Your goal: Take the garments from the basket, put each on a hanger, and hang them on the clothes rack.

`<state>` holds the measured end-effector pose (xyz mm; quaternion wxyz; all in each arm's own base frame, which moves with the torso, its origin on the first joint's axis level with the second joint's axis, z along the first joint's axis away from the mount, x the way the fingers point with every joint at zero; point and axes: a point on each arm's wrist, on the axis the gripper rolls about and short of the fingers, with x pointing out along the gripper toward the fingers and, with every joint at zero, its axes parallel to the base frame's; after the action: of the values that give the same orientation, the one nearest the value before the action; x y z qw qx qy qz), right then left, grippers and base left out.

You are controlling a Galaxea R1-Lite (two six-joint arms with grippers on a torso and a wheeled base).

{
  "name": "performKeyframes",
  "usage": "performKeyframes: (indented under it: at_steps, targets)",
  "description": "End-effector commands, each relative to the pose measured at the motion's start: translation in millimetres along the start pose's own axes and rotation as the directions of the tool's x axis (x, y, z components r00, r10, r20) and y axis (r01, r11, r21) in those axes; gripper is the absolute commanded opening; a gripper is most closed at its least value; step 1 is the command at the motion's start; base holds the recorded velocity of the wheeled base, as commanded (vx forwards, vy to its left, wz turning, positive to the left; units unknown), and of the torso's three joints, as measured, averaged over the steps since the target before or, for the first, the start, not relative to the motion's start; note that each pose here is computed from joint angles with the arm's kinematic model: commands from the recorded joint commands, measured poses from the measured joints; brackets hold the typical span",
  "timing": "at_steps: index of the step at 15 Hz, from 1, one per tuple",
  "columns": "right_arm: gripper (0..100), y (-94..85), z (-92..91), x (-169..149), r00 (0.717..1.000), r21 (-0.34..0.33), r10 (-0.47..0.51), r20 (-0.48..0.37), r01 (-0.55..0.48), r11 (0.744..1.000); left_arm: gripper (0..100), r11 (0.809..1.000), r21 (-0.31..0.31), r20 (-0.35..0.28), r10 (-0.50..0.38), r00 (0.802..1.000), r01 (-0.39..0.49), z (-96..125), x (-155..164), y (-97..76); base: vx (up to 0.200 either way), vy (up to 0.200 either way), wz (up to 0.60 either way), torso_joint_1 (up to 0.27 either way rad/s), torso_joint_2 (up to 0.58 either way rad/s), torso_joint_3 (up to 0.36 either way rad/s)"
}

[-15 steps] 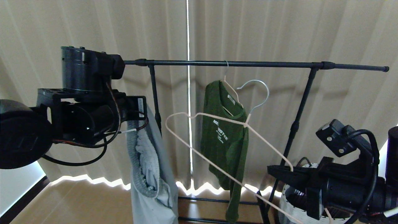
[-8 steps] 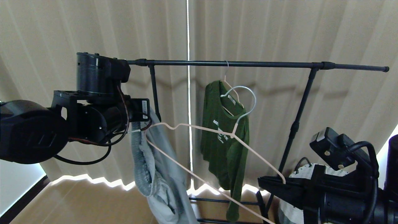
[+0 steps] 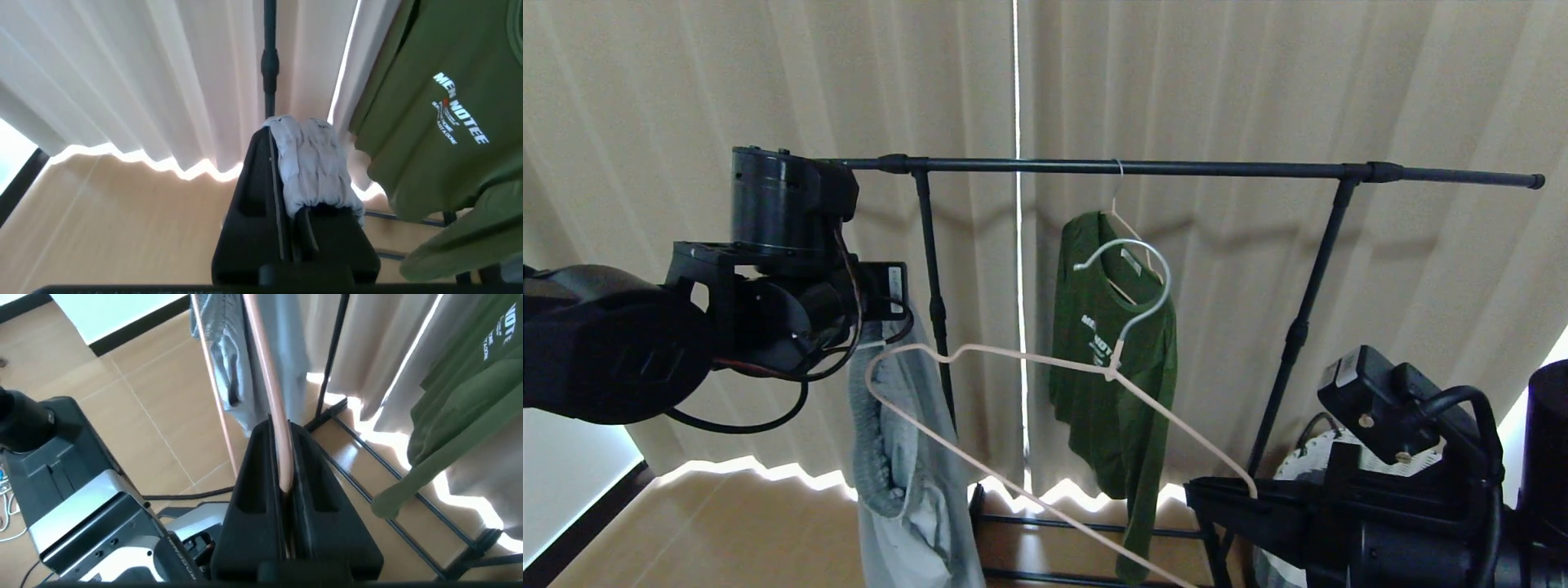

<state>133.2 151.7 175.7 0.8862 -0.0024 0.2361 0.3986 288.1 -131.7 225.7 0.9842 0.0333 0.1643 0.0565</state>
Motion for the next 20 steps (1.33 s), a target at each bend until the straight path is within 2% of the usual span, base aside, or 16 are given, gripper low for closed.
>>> performKeyframes:
  at_steps: [1, 4, 6, 8, 10, 12, 13, 17, 20]
  targets:
    - [0, -0.2, -1.2, 4, 1.000, -0.001, -0.003, -0.015, 0.003, 1.000, 0, 1.000, -0.001, 0.004, 0.004, 1.000, -0.004, 1, -1, -0.1, 0.000, 0.000, 0.00, 0.000, 0.00, 0.000]
    - [0, -2.0, 0.6, 21, 0.999, 0.005, -0.020, -0.043, 0.020, 1.000, 0, 1.000, 0.002, 0.020, 0.016, 1.000, -0.016, 3, -8, -2.6, 0.000, 0.000, 0.00, 0.000, 0.00, 0.000]
    - [0, -3.5, 4.3, 39, 1.000, 0.004, -0.025, 0.011, 0.025, 1.000, 0, 1.000, 0.005, 0.029, 0.005, 1.000, -0.005, 5, -15, -3.7, 0.000, 0.000, 0.00, 0.000, 0.00, 0.000]
    - [0, -6.8, 0.7, 50, 0.998, 0.007, -0.056, 0.001, 0.056, 0.998, 0, 1.000, 0.006, 0.028, 0.008, 1.000, -0.008, 5, -15, -4.0, 0.000, 0.000, 0.00, 0.000, 0.00, 0.000]
    - [0, -7.9, -1.0, 55, 0.998, 0.015, -0.066, -0.011, 0.066, 0.998, 0, 0.999, 0.006, 0.029, 0.034, 0.999, -0.034, 4, -15, -3.6, 0.000, 0.000, 0.00, 0.000, 0.00, 0.000]
    - [0, -6.9, 6.9, 56, 0.997, 0.085, -0.075, 0.016, 0.073, 0.994, 0, 0.999, 0.008, 0.030, 0.031, 0.999, -0.032, 4, -16, -4.6, 0.000, 0.000, 0.00, 0.000, 0.00, 0.000]
    - [0, -7.0, 7.5, 57, 0.995, 0.094, -0.099, 0.021, 0.096, 0.991, 0, 1.000, 0.009, 0.031, 0.027, 0.999, -0.027, 4, -18, -5.3, 0.000, 0.000, 0.00, 0.000, 0.00, 0.000]
    - [0, -9.6, 6.0, 63, 0.982, 0.096, -0.186, 0.016, 0.184, 0.978, 0, 0.999, 0.011, 0.037, 0.030, 0.999, -0.030, 4, -22, -6.2, 0.000, 0.000, 0.00, 0.000, 0.00, 0.000]
    - [0, -10.2, 11.8, 70, 0.975, 0.115, -0.221, 0.033, 0.216, 0.970, 0, 0.997, 0.051, 0.023, 0.056, 0.998, -0.058, 1, -24, -3.7, 0.000, 0.000, 0.00, 0.000, 0.00, 0.000]
